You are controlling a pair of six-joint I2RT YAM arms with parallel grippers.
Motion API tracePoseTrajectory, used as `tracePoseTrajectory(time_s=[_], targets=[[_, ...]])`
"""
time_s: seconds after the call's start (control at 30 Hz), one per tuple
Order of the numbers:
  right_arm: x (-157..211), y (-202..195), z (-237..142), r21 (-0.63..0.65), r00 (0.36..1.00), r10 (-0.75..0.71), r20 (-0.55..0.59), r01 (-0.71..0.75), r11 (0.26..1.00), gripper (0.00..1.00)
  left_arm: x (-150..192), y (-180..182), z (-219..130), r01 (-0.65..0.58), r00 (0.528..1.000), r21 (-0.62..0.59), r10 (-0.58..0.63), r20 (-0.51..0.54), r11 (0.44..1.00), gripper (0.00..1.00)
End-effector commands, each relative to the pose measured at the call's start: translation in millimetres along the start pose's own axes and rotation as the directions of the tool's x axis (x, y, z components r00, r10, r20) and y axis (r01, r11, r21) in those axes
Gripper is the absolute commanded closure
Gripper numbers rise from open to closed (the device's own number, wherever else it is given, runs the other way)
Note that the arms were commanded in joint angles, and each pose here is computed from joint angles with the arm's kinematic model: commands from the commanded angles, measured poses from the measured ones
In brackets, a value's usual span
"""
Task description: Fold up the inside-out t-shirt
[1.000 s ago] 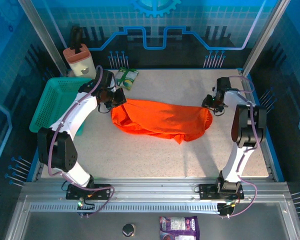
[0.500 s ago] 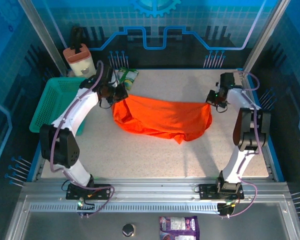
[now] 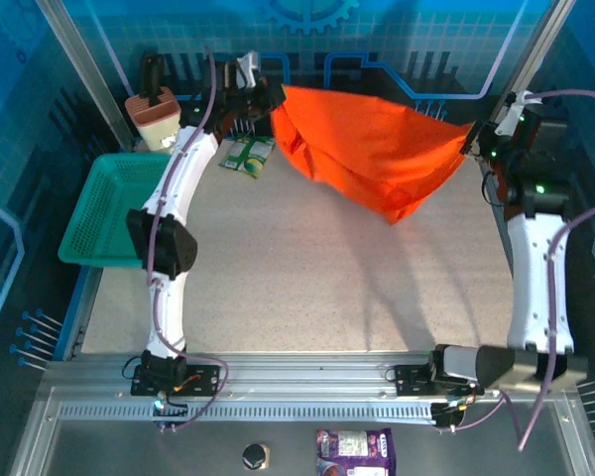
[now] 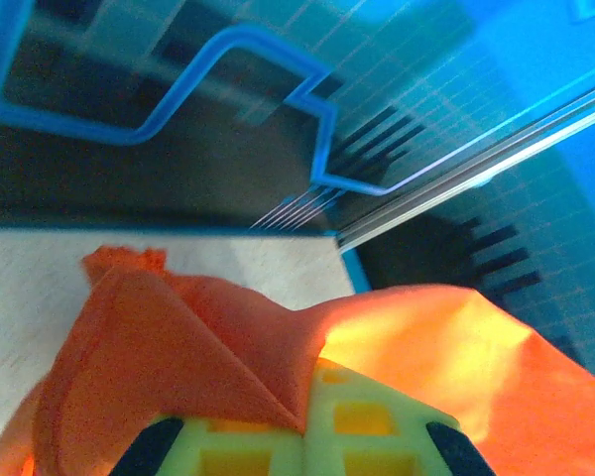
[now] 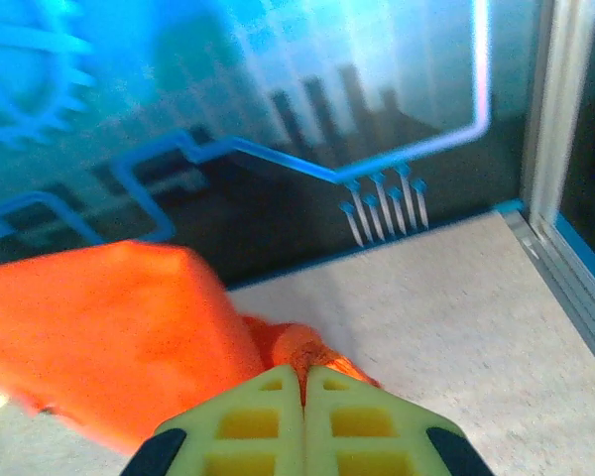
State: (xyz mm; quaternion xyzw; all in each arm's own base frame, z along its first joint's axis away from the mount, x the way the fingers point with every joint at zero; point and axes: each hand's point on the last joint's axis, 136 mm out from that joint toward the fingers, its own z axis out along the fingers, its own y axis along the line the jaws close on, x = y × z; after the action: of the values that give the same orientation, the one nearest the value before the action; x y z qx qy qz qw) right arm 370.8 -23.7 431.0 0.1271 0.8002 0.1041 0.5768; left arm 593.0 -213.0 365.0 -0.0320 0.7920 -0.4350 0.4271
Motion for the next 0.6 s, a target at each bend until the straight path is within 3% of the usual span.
tracePoseTrajectory(time_s=[0.0, 0.13, 0.23, 0.27, 0.33, 0.4, 0.47, 0.5, 0.57], targets=[[35.1, 45.2, -8.1, -0.180, 0.993, -0.094, -0.074, 0.080, 0.980, 1.00, -1.6, 3.5, 27.0, 0.025, 1.000, 0.073, -0.026, 0.007, 0.997, 0.97], [97.8, 117.4, -6.8, -0.442, 0.958, -0.178, -0.226, 0.062, 0.895, 1.00, 9.5, 84.4, 54.8, 0.065, 0.998, -0.076, -0.064, 0.016, 0.995, 0.84], [159.8, 184.4, -9.8, -0.641, 0.891, -0.296, -0.344, 0.008, 0.768, 1.00, 30.9, 151.2, 57.9, 0.213, 0.974, -0.186, -0.223, -0.033, 0.959, 0.68], [176.2, 203.0, -13.5, -0.688, 0.869, -0.336, -0.364, -0.008, 0.725, 0.99, 38.5, 161.7, 55.9, 0.245, 0.964, -0.206, -0.261, -0.054, 0.947, 0.65], [207.3, 236.1, -20.6, -0.756, 0.823, -0.413, -0.390, -0.030, 0.654, 0.86, 56.7, 172.5, 49.3, 0.255, 0.953, -0.244, -0.287, -0.103, 0.936, 0.59], [228.6, 249.0, -14.9, -0.755, 0.791, -0.450, -0.414, -0.022, 0.656, 0.83, 67.0, 168.0, 39.5, 0.223, 0.956, -0.251, -0.261, -0.131, 0.942, 0.54], [245.4, 251.3, -5.0, -0.736, 0.762, -0.466, -0.451, -0.021, 0.677, 0.59, 74.6, 161.1, 25.5, 0.192, 0.962, -0.251, -0.233, -0.145, 0.949, 0.51], [254.7, 247.6, 2.1, -0.713, 0.737, -0.473, -0.483, -0.018, 0.700, 0.52, 78.7, 157.3, 17.3, 0.177, 0.964, -0.252, -0.219, -0.152, 0.951, 0.50], [264.8, 234.5, 13.2, -0.662, 0.708, -0.481, -0.517, 0.026, 0.749, 0.51, 86.2, 151.2, 2.9, 0.150, 0.966, -0.260, -0.198, -0.168, 0.954, 0.49]])
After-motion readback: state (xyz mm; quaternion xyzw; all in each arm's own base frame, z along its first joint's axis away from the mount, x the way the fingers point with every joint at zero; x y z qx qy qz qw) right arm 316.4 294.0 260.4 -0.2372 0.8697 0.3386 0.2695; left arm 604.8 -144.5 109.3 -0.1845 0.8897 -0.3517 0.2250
